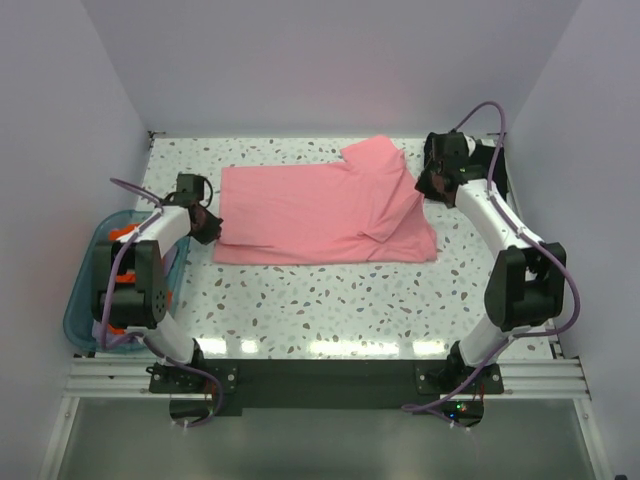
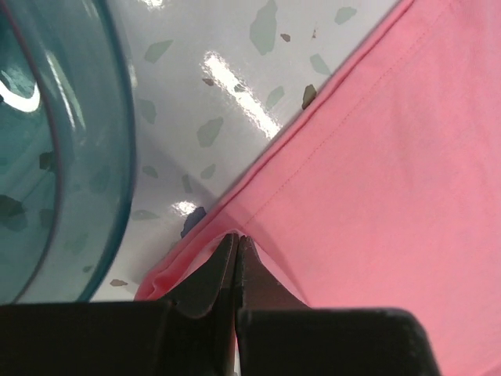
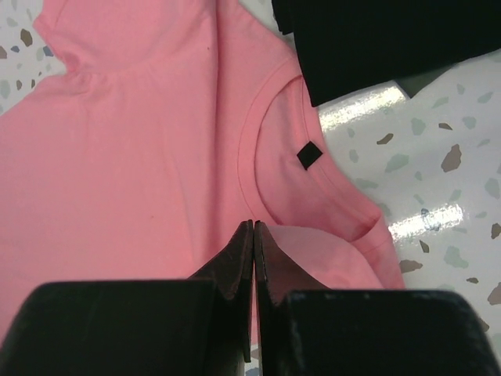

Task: Fold and stack the t-shirts
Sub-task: Fold the tshirt

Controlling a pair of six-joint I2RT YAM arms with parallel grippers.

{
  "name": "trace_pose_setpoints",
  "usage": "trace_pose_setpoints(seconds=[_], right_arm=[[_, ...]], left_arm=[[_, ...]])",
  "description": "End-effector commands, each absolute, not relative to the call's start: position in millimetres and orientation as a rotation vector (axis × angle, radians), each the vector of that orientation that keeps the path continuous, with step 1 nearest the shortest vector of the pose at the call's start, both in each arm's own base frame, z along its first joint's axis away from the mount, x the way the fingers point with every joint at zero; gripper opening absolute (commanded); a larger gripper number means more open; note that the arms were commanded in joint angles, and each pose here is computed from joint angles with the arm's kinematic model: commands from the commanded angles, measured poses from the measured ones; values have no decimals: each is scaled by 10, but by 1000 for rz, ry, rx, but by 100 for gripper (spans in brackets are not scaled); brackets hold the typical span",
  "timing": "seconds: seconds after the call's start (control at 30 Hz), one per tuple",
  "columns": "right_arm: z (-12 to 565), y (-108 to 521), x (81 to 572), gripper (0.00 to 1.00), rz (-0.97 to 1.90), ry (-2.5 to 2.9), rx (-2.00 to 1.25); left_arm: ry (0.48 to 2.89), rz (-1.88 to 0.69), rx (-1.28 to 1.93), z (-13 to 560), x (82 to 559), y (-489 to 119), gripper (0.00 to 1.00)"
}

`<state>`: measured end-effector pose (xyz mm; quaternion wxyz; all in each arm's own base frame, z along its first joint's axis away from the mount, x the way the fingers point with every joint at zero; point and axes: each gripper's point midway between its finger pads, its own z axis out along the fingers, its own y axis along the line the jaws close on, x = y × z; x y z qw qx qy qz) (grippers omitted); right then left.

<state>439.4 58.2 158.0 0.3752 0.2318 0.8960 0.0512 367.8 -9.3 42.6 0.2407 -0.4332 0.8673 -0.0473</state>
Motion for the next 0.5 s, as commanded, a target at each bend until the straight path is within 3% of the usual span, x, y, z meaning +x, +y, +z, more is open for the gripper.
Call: trace_pose_setpoints(seconds=[0.0, 0.47], right_arm=[[1828, 501, 4570, 0, 163, 2173, 607], [1891, 366, 4590, 0, 205, 2117, 641]], left_arm=[[2326, -157, -1157, 566, 3833, 6, 0], [2272, -253, -1156, 635, 3840, 28, 0]])
